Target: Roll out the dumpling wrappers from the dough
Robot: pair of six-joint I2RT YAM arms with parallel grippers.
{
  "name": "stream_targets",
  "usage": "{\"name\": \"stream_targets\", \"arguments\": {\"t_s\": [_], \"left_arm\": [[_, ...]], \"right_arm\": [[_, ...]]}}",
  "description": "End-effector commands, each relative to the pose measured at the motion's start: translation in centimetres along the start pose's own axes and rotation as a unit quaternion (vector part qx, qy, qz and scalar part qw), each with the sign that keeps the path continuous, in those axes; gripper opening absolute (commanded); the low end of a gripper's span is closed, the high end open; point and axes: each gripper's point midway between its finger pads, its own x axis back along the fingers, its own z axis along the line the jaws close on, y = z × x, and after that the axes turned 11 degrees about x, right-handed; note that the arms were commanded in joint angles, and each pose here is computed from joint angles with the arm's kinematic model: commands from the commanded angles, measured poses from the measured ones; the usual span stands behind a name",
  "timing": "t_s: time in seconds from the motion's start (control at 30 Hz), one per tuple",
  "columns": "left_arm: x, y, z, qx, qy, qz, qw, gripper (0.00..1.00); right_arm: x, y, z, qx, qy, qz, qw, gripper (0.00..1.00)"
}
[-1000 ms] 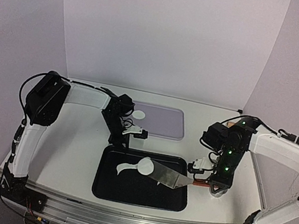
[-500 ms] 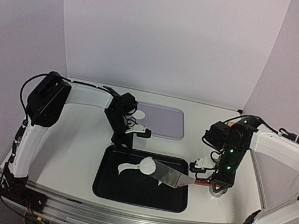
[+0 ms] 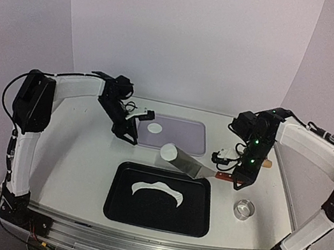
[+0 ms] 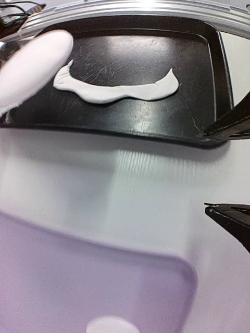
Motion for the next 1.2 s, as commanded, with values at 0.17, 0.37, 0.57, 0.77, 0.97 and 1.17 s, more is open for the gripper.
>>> {"name": "stream_targets", "arguments": {"t_s": [0.17,0.37,0.57,0.77,0.97,1.17], "left_arm": [[7.3,1.4,2.1,0.049,0.051,-0.075,0.995,0.44],[7.5,0.3,2.4,0.058,0.060,-0.073,0.994,0.45],[7.7,-0.2,2.7,0.063,0.064,-0.074,0.993,0.45],[7.6,-0.5,2.7,0.066,0.063,-0.072,0.993,0.45],[7.4,-0.4,2.9,0.068,0.061,-0.072,0.993,0.46],[7.5,-0.3,2.7,0.068,0.058,-0.074,0.993,0.46]], "right_arm": [[0.4,3.5,-9.9,-0.062,-0.069,-0.001,0.996,0.00],[-0.4,3.4,-15.5,-0.098,-0.116,0.038,0.988,0.00],[-1.3,2.5,-19.1,-0.107,-0.160,0.091,0.977,0.00],[-0.3,2.7,-21.2,-0.109,-0.207,0.104,0.967,0.00],[-1.0,3.1,-21.8,-0.070,-0.230,0.134,0.961,0.00],[-1.1,3.1,-22.9,-0.055,-0.259,0.164,0.950,0.00]]}}
